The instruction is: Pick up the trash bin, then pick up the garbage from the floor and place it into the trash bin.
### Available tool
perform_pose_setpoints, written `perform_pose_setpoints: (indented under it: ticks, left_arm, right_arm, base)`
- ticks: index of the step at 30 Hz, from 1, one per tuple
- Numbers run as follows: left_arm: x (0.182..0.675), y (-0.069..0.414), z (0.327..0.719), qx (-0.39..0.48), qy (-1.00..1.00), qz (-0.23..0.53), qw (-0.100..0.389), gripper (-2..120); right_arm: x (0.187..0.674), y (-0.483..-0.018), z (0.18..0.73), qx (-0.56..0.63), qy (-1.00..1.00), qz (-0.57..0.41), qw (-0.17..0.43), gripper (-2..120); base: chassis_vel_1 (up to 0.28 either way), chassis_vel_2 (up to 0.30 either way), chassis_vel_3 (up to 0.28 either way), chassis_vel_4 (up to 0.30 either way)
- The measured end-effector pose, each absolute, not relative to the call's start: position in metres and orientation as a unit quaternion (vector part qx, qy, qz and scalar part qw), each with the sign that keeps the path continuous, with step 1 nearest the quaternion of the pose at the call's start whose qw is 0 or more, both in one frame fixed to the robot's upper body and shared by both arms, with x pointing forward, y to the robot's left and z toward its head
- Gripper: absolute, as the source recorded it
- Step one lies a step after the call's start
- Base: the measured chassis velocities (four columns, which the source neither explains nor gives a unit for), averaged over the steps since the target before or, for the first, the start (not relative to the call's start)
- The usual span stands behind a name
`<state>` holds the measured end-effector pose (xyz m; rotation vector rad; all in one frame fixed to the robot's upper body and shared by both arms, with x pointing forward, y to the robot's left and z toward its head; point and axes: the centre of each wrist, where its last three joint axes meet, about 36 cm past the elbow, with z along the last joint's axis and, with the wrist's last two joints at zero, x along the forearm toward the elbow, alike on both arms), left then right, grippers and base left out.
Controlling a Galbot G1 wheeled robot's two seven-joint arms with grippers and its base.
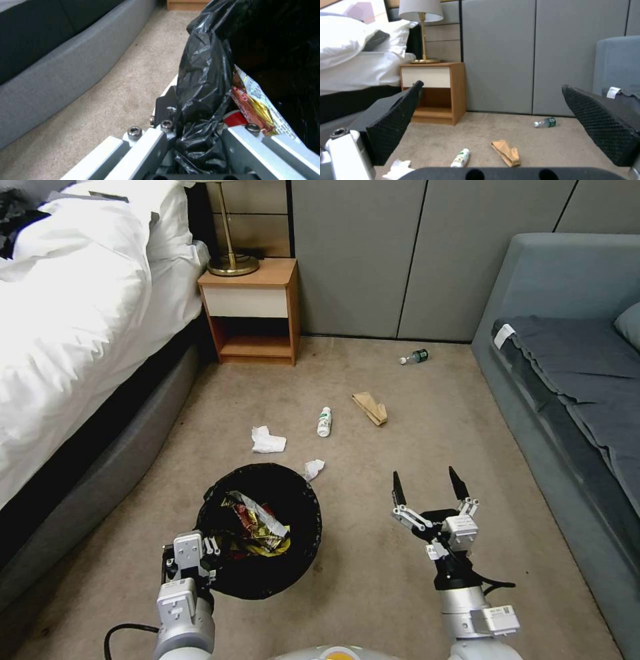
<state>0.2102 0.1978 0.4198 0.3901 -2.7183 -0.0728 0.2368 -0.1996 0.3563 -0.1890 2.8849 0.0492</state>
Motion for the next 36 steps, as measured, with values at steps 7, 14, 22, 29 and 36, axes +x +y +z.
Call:
perform_pose_setpoints:
  ticks: [7, 14, 22, 29, 36]
  left_arm:
    - [0.21, 0.197, 0.42, 0.138, -0.97, -0.026, 0.196, 1]
    - [0.209, 0.196, 0.418, 0.138, -0.97, -0.028, 0.198, 1]
    - [0.209, 0.196, 0.418, 0.139, -0.97, -0.029, 0.198, 1]
    - [0.209, 0.196, 0.417, 0.138, -0.97, -0.03, 0.198, 1]
    - [0.209, 0.196, 0.417, 0.138, -0.97, -0.03, 0.198, 1]
  right_arm:
    - [0.242, -0.205, 0.357, -0.066, 0.989, 0.009, 0.13, 100]
    - [0.246, -0.206, 0.357, -0.065, 0.989, 0.007, 0.134, 100]
    - [0.25, -0.21, 0.36, -0.06, 0.988, 0.003, 0.141, 100]
    - [0.253, -0.213, 0.363, -0.058, 0.988, 0.002, 0.145, 100]
    - [0.255, -0.213, 0.367, -0.058, 0.987, 0.003, 0.149, 100]
  base:
    - [0.0, 0.0, 0.0, 0.0]
    - [0.0, 0.0, 0.0, 0.0]
    - [-0.015, 0.018, 0.021, -0.023]
    - [-0.138, 0.145, 0.125, -0.136]
    - [-0.225, 0.223, 0.223, -0.214]
